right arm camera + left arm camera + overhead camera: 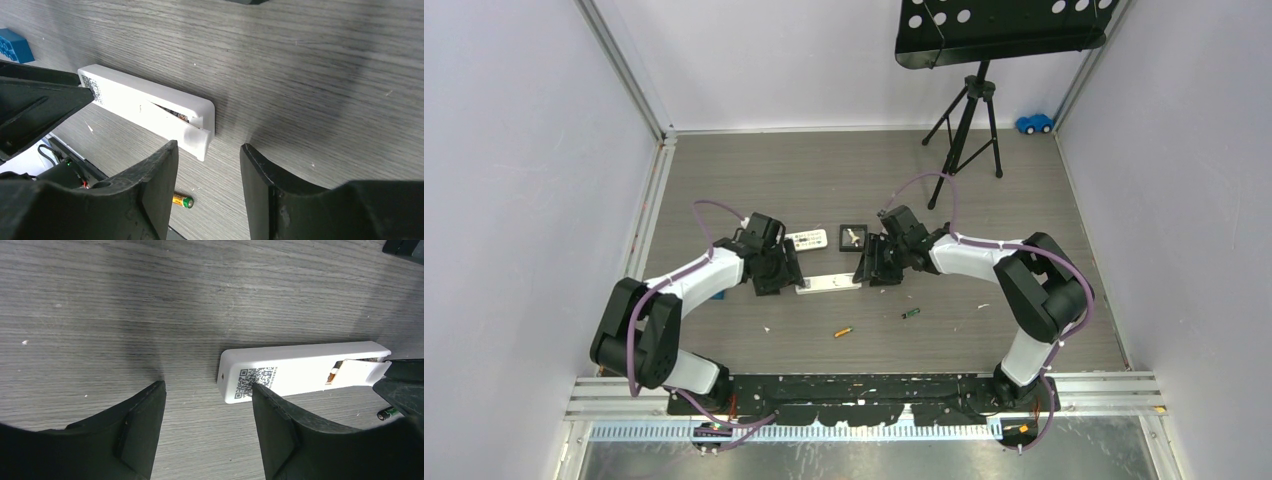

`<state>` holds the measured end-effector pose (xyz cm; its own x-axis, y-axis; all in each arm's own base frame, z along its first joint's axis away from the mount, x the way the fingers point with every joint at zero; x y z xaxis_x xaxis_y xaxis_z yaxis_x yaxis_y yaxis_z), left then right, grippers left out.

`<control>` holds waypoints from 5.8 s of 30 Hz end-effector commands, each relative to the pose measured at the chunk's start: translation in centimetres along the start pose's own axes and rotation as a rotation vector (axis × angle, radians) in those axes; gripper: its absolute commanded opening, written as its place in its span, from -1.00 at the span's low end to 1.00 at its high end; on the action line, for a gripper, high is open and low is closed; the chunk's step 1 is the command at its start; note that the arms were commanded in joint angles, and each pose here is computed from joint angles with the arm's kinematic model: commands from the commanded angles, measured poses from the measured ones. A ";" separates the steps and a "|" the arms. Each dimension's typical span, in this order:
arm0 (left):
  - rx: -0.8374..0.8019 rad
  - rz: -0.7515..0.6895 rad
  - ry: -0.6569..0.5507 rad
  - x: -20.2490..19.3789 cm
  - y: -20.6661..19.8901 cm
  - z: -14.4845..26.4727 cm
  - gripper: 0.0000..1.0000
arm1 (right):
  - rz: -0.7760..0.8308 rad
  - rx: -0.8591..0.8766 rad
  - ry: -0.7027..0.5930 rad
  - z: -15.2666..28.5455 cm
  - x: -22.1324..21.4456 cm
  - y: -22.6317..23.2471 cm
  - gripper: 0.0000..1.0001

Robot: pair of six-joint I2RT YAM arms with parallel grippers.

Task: Load the batteries into the remote control

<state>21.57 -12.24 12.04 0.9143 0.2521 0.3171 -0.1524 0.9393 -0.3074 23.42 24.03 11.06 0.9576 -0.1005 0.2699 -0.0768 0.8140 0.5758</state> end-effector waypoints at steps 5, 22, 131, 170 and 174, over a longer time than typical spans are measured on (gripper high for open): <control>-0.016 -0.012 -0.043 1.3 -0.7 0.2 0.32 | -0.054 0.033 -0.016 0.6 0.7 1.5 0.05; -0.025 -0.014 -0.030 1.2 -0.7 0.2 0.32 | -0.087 0.078 0.002 -0.7 0.5 1.4 -0.50; -0.008 -0.031 0.064 0.5 -0.2 -1.7 0.02 | 0.117 -0.141 0.005 -2.7 -1.9 -3.4 -0.66; -0.190 0.059 0.150 -0.7 -1.3 -3.2 -0.40 | -0.024 -0.166 -0.010 -7.1 -8.9 3.6 -0.55; -0.209 0.073 0.163 -1.0 -1.3 -3.6 -0.45 | -0.017 -0.094 0.042 -7.1 -9.9 6.0 -0.55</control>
<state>23.00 -13.11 11.39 0.9337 0.2837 0.2185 -0.1592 0.8754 -0.4565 21.65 28.90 9.94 0.8298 -0.2552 0.4963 0.0456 0.9174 0.3954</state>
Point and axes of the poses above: each gripper's point midway between its finger pads, its own z axis back along the fingers, its own y axis along the line the jaws close on, x = y × z, the point moved 10 cm from there along z, back along the fingers, and after that the axes turned 2 degrees about -z, right-handed, at the moved point
